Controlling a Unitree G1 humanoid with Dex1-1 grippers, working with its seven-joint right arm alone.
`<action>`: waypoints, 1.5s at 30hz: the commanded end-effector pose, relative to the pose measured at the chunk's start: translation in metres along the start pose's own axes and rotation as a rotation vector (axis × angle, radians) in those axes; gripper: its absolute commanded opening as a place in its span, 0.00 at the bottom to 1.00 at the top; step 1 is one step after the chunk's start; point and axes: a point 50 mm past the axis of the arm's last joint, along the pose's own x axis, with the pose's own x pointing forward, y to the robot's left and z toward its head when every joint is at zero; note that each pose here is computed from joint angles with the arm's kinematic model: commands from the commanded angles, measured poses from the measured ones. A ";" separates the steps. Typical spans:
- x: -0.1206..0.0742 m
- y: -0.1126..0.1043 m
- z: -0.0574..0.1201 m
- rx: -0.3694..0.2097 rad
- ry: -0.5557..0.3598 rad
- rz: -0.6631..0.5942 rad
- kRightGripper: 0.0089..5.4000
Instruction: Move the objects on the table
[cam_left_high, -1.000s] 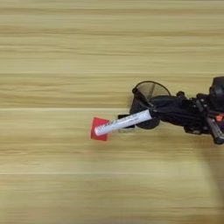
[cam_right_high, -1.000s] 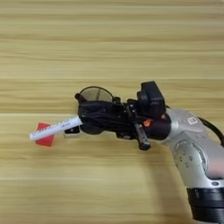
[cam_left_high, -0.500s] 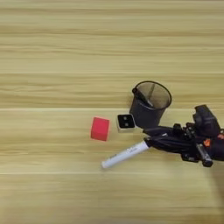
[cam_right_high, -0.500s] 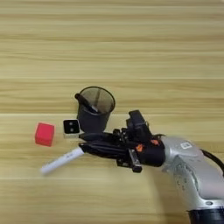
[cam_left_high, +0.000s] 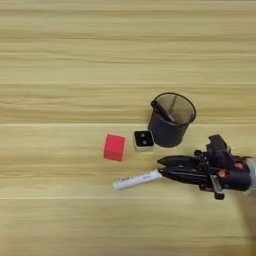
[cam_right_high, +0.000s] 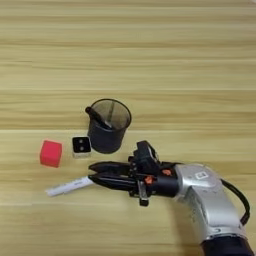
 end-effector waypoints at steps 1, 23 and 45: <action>0.000 -0.014 0.015 -0.116 0.040 -0.040 0.13; -0.008 -0.022 -0.017 -0.219 0.291 -0.036 0.11; -0.003 -0.028 -0.008 -0.274 0.264 -0.050 0.24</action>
